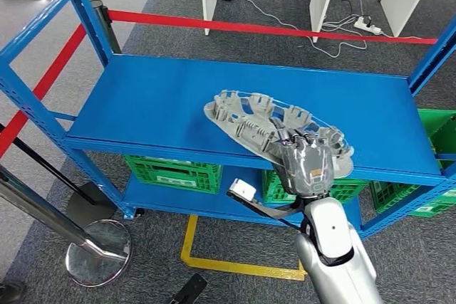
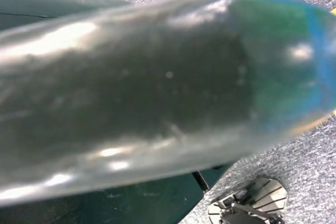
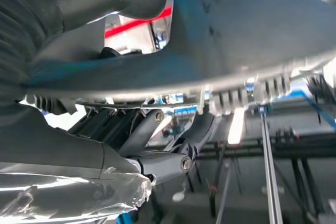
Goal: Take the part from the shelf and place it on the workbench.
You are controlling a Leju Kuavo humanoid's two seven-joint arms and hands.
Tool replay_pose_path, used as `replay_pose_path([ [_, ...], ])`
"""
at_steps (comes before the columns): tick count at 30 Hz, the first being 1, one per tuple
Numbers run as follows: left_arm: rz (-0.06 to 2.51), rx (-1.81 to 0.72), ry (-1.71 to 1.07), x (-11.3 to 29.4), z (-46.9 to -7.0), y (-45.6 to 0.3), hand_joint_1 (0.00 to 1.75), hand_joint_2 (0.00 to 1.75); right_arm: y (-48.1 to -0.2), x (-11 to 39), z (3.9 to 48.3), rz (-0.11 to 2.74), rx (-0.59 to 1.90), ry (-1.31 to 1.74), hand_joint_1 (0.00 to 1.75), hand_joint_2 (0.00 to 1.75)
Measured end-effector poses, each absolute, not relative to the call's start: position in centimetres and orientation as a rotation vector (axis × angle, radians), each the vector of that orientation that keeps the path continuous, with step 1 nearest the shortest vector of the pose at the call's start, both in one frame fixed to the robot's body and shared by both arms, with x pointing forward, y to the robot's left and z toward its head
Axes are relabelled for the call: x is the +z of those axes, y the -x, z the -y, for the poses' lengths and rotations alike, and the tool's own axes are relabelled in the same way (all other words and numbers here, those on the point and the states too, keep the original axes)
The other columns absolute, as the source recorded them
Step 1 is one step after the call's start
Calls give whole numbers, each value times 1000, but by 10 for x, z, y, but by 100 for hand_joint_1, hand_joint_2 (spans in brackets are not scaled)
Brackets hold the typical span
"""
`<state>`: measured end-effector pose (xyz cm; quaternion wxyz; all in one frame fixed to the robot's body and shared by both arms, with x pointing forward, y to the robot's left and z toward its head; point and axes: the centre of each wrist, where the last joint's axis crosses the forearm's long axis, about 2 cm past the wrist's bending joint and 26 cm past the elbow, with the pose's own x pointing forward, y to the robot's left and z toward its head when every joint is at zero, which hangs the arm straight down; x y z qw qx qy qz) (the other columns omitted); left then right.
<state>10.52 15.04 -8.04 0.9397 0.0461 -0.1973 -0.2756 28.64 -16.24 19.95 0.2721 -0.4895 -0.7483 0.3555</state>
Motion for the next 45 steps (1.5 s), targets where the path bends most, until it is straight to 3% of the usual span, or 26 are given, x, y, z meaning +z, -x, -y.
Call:
replay_pose_path([
  [3, 405, -566, -101, -80, -150, -105, 0, 175, -282, 208, 163, 2041, 918, 1335, 175, 175],
  [45, 440, -647, -205, -78, -153, -117, 0, 175, -235, 250, 163, 2293, 757, 1381, 175, 175],
])
